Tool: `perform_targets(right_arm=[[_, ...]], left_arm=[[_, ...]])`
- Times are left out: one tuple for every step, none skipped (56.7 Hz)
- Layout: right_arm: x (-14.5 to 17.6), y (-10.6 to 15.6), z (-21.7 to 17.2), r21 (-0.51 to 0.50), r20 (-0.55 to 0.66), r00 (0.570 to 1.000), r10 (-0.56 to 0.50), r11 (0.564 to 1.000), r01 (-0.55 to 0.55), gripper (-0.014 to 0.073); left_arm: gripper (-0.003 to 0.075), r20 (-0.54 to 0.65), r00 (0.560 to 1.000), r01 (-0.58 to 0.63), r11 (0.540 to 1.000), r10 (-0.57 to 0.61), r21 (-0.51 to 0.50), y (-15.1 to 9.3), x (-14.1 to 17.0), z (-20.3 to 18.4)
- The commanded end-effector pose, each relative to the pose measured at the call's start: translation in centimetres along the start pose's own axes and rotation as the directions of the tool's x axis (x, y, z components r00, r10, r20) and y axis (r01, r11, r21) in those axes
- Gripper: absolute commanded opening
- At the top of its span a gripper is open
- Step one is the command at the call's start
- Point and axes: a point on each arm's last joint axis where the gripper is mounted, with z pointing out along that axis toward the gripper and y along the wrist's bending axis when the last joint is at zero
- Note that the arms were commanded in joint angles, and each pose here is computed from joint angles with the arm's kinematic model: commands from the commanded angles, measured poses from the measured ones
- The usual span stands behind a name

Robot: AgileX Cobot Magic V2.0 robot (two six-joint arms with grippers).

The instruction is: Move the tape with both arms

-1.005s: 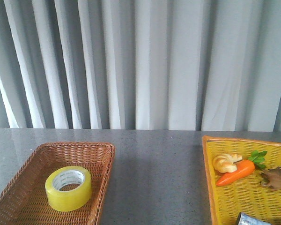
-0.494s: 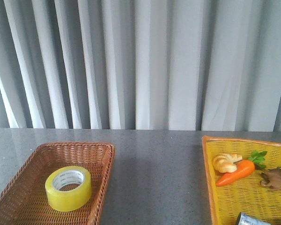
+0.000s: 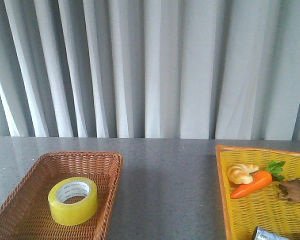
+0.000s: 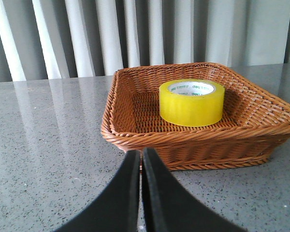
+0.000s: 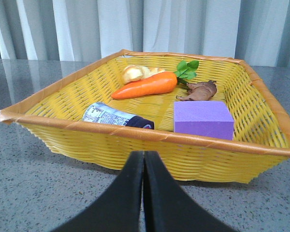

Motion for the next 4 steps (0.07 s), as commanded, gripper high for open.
perform_targets(right_arm=[[-0.52,0.01,-0.05,0.000,0.073,0.997,-0.012,1.000,0.012,-0.0007],[-0.52,0.01,-0.05,0.000,0.073,0.997,-0.012,1.000,0.012,-0.0007],[-0.52,0.01,-0.05,0.000,0.073,0.997,-0.012,1.000,0.012,-0.0007],[-0.52,0.01,-0.05,0.000,0.073,0.997,-0.012,1.000,0.012,-0.0007]], left_arm=[[-0.0005,0.091,0.996,0.017,1.000,-0.018,0.007,-0.06,-0.95,-0.20],[-0.0005,0.091,0.996,0.017,1.000,-0.018,0.007,-0.06,-0.95,-0.20],[-0.0005,0.091,0.996,0.017,1.000,-0.018,0.007,-0.06,-0.95,-0.20],[-0.0005,0.091,0.996,0.017,1.000,-0.018,0.007,-0.06,-0.95,-0.20]])
